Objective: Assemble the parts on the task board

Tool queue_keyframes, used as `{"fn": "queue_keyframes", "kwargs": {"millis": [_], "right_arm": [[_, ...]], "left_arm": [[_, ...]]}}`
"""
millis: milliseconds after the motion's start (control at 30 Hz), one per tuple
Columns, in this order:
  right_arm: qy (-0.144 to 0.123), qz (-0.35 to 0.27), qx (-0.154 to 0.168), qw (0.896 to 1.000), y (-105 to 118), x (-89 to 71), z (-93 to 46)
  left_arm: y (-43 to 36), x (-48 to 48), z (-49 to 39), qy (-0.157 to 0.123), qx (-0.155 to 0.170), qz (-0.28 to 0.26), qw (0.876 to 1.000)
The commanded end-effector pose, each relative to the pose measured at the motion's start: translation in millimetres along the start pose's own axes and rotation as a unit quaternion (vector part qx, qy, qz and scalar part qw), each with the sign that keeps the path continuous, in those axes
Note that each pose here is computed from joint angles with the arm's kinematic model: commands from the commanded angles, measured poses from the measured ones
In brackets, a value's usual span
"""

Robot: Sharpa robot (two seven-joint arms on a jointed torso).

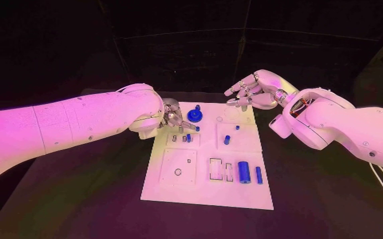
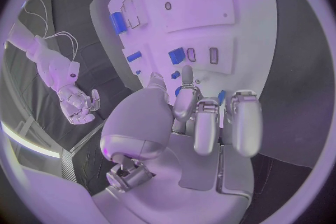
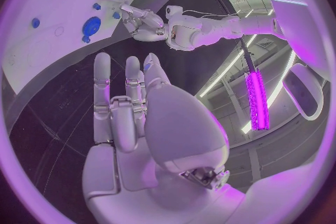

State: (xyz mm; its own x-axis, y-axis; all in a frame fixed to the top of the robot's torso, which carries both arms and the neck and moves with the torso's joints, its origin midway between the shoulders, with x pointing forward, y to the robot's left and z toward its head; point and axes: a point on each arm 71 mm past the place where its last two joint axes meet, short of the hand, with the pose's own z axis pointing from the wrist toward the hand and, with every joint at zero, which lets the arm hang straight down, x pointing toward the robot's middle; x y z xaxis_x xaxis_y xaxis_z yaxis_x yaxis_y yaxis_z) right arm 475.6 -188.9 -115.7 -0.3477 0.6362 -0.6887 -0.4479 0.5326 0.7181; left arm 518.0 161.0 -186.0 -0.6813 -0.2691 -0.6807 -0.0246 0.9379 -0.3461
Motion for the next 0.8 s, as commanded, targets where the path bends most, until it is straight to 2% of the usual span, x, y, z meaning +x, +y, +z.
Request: {"fn": "queue_keyframes", "kwargs": {"millis": [33,300,800], "right_arm": [[-0.007,-0.004,-0.003,1.0,0,-2.1,1.9],[-0.01,-0.006,0.0,1.0,-2,-3.2,3.2],[-0.007,-0.006,0.005,1.0,-2,-1.3,6.1]], "left_arm": [[0.7,1.6,3.5,0.007,-0.041,0.033,0.999],[-9.5,4.8,9.6,0.013,-0.046,0.044,0.998],[-19.3,8.5,13.2,0.024,-0.043,0.056,0.997]]}}
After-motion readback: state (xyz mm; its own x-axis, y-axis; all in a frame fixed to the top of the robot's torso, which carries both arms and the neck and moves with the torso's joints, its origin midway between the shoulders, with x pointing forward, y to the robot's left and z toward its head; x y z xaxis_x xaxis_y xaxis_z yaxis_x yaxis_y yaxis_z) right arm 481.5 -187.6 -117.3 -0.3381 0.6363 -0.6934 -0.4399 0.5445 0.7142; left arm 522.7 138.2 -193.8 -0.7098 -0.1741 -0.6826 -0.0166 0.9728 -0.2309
